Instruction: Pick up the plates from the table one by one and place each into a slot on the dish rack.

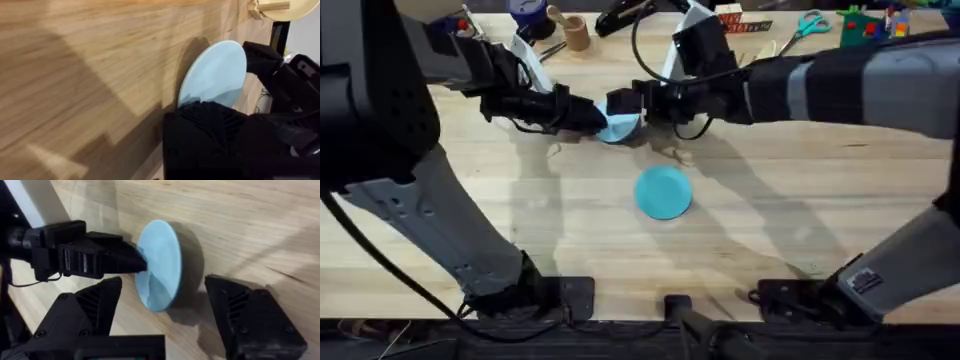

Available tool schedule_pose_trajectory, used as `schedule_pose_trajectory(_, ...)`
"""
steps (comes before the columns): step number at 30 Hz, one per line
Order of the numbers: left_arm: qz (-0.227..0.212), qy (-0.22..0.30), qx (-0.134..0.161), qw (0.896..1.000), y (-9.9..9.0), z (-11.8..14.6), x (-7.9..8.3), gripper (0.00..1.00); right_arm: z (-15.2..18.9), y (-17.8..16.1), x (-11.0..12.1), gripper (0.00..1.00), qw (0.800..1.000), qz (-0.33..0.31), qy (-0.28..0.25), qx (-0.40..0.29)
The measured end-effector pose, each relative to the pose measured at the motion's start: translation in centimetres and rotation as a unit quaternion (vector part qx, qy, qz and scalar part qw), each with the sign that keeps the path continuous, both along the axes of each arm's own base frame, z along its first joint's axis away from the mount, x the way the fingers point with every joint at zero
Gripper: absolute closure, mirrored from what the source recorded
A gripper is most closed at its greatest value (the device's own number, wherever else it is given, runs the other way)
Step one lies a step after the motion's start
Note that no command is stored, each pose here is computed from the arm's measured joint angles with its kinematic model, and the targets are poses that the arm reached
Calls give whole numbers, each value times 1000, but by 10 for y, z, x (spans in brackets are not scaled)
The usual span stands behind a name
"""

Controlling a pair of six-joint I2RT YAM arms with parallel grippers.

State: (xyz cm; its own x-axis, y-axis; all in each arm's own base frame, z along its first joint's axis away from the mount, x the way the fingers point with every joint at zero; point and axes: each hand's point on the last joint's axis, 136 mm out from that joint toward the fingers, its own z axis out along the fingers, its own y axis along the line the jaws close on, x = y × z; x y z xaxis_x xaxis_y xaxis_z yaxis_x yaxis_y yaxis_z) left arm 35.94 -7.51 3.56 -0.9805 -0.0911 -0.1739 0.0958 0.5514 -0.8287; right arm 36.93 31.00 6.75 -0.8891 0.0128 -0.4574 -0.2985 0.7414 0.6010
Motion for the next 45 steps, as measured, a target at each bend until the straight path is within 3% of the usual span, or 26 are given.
schedule_pose_trajectory(6,0,0,0,1000,0,0,0,959,-2,13,-2,84,1000,7,6,5)
schedule_pose_trajectory(7,0,0,0,1000,0,0,0,960,0,15,-1,265,1000,5,8,10)
schedule_pose_trajectory(8,0,0,0,1000,0,0,0,960,0,15,-1,342,1000,3,10,11)
schedule_pose_trajectory(11,2,1,-1,1000,1,0,0,960,-1,12,1,759,1000,-7,13,8)
schedule_pose_trajectory(12,3,1,-2,1000,2,1,0,960,-2,10,3,866,1000,-11,13,7)
schedule_pose_trajectory(14,4,1,-4,1000,2,1,0,959,-1,9,4,951,1000,-14,14,10)
schedule_pose_trajectory(29,0,2,-3,1000,2,3,-3,959,-2,7,3,974,1000,-14,24,10)
schedule_pose_trajectory(34,-7,-13,41,999,7,19,-8,960,3,-3,-2,973,999,-15,42,3)
schedule_pose_trajectory(45,-15,-143,140,980,8,111,-21,961,49,-71,-9,973,996,-63,43,-49)
